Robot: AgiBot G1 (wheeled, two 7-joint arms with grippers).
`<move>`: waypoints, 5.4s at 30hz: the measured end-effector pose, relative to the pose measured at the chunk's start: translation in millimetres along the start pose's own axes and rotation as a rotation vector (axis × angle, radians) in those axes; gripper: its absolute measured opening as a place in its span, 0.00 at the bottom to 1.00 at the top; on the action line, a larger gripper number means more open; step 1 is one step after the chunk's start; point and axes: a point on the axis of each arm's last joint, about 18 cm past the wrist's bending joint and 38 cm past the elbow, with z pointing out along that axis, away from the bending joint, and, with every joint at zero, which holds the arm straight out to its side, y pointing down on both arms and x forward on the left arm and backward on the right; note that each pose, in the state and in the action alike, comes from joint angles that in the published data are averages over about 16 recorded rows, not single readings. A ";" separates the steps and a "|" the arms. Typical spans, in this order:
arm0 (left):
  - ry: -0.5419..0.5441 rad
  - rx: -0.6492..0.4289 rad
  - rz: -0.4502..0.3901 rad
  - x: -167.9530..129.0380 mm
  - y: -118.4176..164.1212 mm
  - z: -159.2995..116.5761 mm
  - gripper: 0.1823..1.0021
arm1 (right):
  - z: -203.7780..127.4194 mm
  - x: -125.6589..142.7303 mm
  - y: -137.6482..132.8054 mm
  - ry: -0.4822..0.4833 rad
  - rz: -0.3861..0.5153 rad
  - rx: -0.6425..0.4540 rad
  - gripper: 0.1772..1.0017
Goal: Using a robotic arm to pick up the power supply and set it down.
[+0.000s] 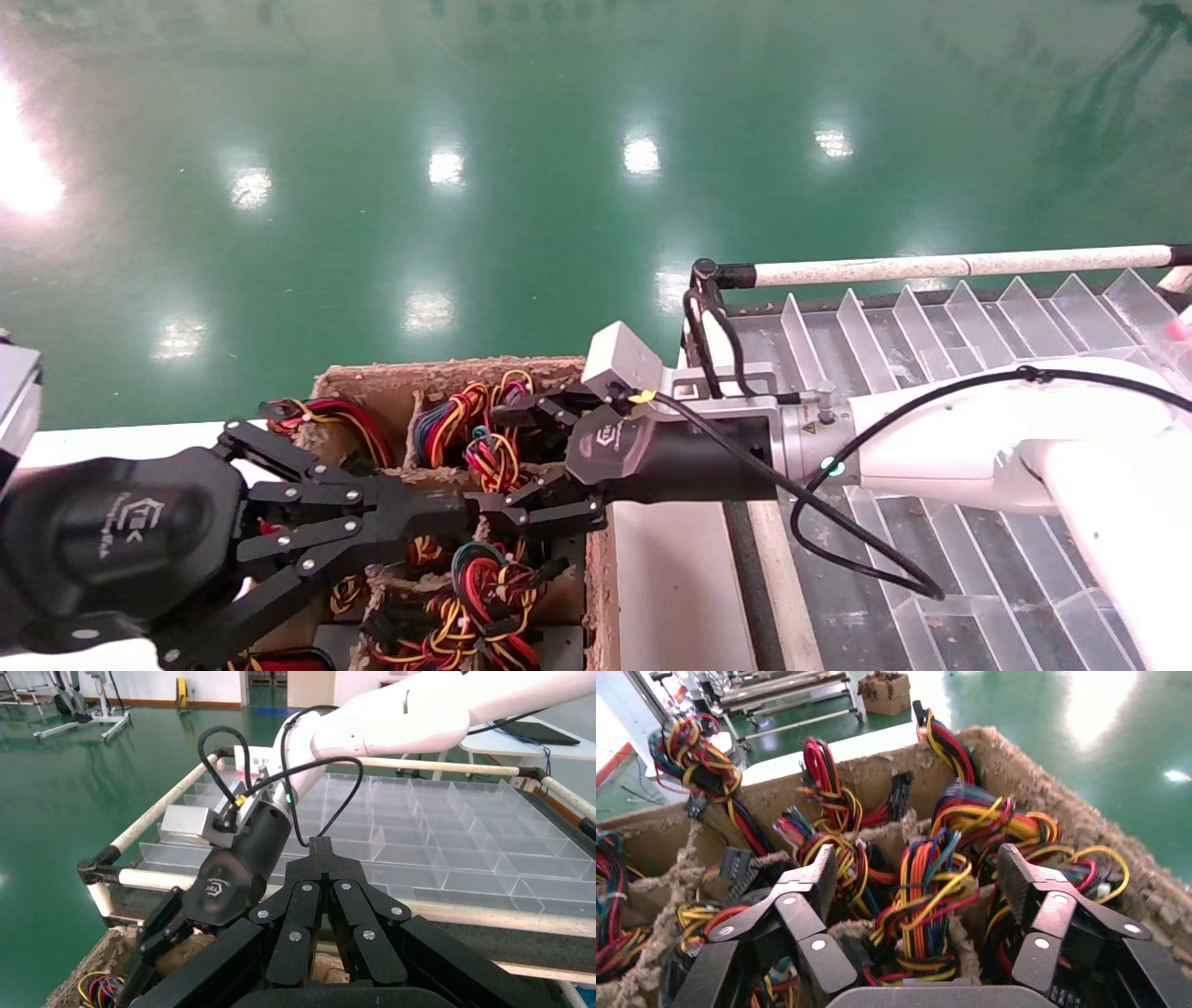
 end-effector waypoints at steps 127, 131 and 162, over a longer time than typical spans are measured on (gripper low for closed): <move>0.000 0.000 0.000 0.0 0.0 0.0 0.01 | -181.3 123.7 -91.2 0.684 -0.157 -0.008 0.09; 0.000 0.000 0.000 0.0 0.0 0.0 0.01 | -177.2 121.7 -93.0 0.662 -0.161 -0.016 0.09; 0.000 0.000 0.000 0.0 0.0 0.0 0.01 | -155.6 126.6 -134.8 0.624 -0.289 -0.093 0.33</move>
